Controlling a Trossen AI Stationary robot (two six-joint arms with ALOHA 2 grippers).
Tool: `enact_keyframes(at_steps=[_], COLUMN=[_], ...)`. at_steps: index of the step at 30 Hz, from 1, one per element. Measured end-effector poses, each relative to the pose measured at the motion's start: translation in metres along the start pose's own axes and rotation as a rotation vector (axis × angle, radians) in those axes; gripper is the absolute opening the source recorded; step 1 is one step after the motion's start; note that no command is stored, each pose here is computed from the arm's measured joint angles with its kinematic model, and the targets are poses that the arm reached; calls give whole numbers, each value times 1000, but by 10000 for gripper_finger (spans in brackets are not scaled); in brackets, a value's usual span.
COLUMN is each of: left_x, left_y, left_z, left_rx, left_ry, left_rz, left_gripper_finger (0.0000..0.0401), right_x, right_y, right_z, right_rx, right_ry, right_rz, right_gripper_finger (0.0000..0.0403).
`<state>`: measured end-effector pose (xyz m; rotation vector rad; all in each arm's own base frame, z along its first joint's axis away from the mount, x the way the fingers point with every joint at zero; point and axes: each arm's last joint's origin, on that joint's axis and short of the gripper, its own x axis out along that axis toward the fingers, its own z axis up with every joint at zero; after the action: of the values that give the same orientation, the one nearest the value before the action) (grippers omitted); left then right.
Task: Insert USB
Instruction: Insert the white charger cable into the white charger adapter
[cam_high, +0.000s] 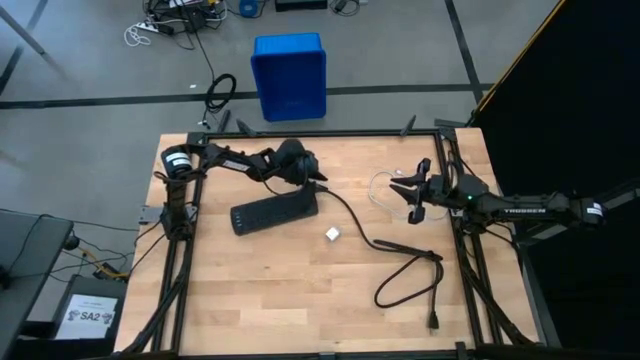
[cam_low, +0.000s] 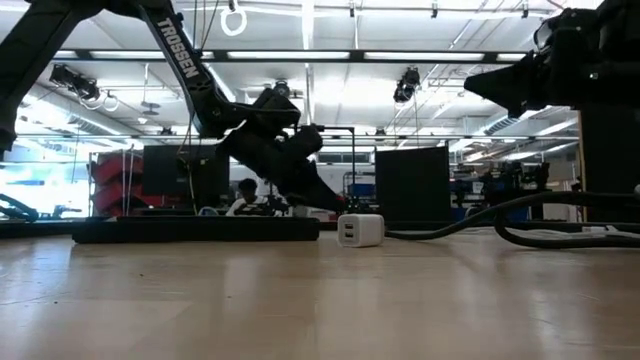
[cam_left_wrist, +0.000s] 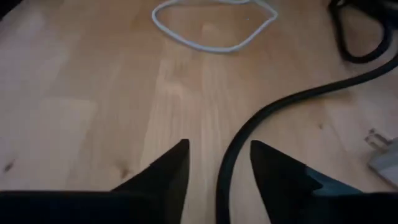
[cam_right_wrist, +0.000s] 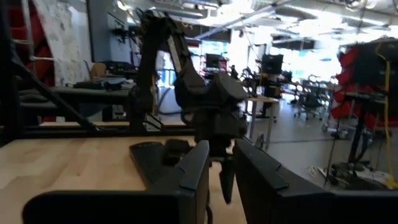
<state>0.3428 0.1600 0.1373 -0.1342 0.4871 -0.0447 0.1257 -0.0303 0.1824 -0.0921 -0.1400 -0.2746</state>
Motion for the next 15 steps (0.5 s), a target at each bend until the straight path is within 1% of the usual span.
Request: enact_keyframes(at_steps=[3, 5, 8, 11, 13, 15], left_x=[-6, -10, -18, -14, -8, -2], left_y=[-12, -19, -31, -54, -72, -87], left_z=[18, 29, 40, 45, 43, 39], left_rx=[101, 143, 155, 163, 172, 191], left_ry=[-52, -79, -84, -81, -55, -24], left_rz=[-21, 0, 7, -50, -100, -109], left_gripper_finger=[181, 182, 182, 182, 182, 182], right_x=[1, 1, 1, 1, 4, 9], right_y=[0, 0, 0, -1, -2, -3], right_z=[-1, -2, -2, -3, -4, -4], right_rx=[0, 0, 9, 44, 74, 93], right_ry=[10, 14, 14, 27, 94, 211], right_rz=[0, -2, -4, -42, -77, -105], right_gripper_finger=[53, 53, 54, 54, 54, 54])
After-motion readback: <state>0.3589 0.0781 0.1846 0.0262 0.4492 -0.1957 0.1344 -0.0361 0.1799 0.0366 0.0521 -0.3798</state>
